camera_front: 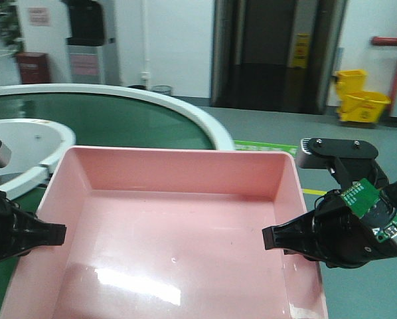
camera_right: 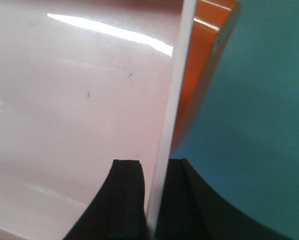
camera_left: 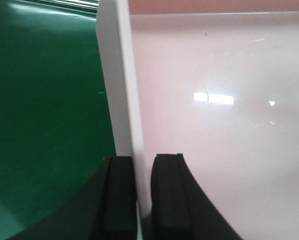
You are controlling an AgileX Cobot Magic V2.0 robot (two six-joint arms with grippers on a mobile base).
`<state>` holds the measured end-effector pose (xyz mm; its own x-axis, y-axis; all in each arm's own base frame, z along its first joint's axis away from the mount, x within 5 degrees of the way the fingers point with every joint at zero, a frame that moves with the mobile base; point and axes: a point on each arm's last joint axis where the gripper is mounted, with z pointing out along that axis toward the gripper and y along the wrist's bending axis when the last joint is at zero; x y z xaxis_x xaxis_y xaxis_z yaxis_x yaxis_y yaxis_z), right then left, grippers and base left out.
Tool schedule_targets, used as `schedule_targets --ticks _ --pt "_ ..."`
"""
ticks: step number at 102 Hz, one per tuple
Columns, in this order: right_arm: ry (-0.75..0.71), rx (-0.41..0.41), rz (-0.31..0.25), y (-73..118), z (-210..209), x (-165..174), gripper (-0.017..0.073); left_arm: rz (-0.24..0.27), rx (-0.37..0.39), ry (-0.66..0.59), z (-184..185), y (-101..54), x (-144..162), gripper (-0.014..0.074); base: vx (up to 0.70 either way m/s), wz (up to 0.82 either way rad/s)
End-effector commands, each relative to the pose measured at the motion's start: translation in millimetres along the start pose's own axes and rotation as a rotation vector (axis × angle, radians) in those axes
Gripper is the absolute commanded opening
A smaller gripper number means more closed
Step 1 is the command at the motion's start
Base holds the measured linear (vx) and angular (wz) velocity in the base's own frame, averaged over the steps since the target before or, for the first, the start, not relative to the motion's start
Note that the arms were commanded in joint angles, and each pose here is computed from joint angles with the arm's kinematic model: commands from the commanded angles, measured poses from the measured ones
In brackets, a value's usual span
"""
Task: Grab pink bin and stack on right shelf
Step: 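Hold the pink bin with both grippers while the base turns away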
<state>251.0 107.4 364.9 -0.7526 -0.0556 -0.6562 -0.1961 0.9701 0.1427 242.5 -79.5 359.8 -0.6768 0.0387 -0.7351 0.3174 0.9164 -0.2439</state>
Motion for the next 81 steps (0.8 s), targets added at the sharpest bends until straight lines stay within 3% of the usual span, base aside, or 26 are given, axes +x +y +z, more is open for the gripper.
schedule_targets --ticks 1,81 --pt "-0.120 0.013 -0.047 -3.4 -19.1 -12.6 -0.0008 0.025 0.001 -0.132 -16.5 -4.3 -15.4 -0.0001 -0.16 -0.60" --pt "-0.120 0.013 -0.047 -3.4 -19.1 -12.6 -0.0008 0.025 0.001 -0.132 -16.5 -4.3 -15.4 -0.0001 -0.09 -0.48"
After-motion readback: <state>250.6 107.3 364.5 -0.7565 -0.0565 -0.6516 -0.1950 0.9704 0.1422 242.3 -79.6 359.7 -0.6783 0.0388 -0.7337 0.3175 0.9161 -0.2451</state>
